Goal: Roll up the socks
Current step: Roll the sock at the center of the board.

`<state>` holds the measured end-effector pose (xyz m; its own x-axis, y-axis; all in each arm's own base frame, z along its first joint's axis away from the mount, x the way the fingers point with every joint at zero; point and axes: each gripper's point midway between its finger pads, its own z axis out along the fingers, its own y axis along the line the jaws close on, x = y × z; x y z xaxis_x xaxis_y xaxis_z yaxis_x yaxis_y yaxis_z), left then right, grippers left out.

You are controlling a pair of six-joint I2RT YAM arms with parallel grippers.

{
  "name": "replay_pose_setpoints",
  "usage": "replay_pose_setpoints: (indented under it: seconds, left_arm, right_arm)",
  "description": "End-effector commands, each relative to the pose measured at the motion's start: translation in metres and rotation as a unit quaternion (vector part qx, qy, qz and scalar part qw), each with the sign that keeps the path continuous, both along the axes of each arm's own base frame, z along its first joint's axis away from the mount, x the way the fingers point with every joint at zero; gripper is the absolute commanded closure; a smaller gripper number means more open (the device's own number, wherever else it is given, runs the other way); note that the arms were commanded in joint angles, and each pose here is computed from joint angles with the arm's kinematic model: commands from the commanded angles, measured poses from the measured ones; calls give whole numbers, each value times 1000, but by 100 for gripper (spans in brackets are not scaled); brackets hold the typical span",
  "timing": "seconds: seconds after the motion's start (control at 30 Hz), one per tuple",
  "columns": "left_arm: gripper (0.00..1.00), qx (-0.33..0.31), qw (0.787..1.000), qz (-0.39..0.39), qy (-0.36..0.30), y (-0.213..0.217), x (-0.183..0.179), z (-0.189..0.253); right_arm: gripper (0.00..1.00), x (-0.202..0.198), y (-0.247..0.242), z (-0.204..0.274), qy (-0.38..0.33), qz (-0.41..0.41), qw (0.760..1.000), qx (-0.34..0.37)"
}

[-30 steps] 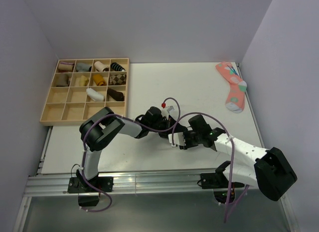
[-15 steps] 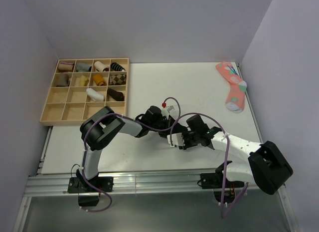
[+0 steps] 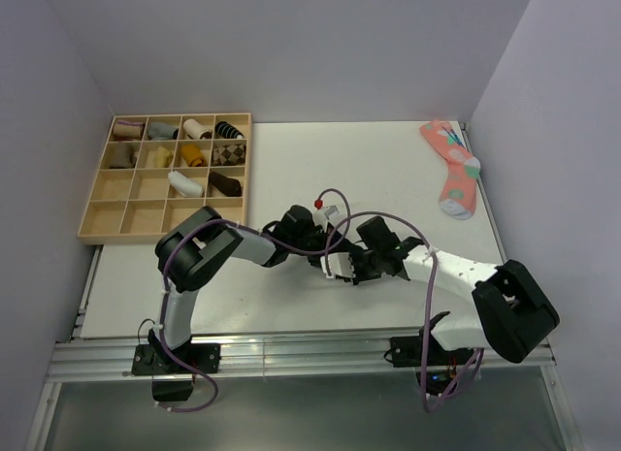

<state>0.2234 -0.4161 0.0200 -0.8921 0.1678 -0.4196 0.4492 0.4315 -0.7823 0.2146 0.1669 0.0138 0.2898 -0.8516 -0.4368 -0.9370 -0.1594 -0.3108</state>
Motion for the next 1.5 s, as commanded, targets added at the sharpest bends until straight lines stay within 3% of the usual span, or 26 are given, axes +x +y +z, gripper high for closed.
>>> replay_pose_setpoints:
  seconds: [0.0,0.2,0.4,0.63,0.93,1.1,1.47]
  left_arm:
    - [100,122,990,4,65,48,-30,-73]
    - [96,89,995,33,44,43,-20,-55]
    - [79,55,994,92,3,48,-7,-35]
    - [65,27,987,156,-33,59,5,-19]
    - [59,-16,965,225,-133,84,22,17]
    - [57,-15,954,212,-210,94,15,26]
    - [49,-56,938,143,-309,59,-22,51]
  right_arm:
    - [75,-19,-3,-6,55,2,998,-15]
    - [83,-47,1,2,164,-3,986,-18]
    - [89,-67,1,8,254,-19,967,-23]
    - [89,-78,1,10,340,-37,939,-29]
    - [89,-74,-1,21,431,-68,899,-31]
    - [89,-64,0,18,468,-97,877,-42]
    - [89,-47,12,13,506,-170,844,-58]
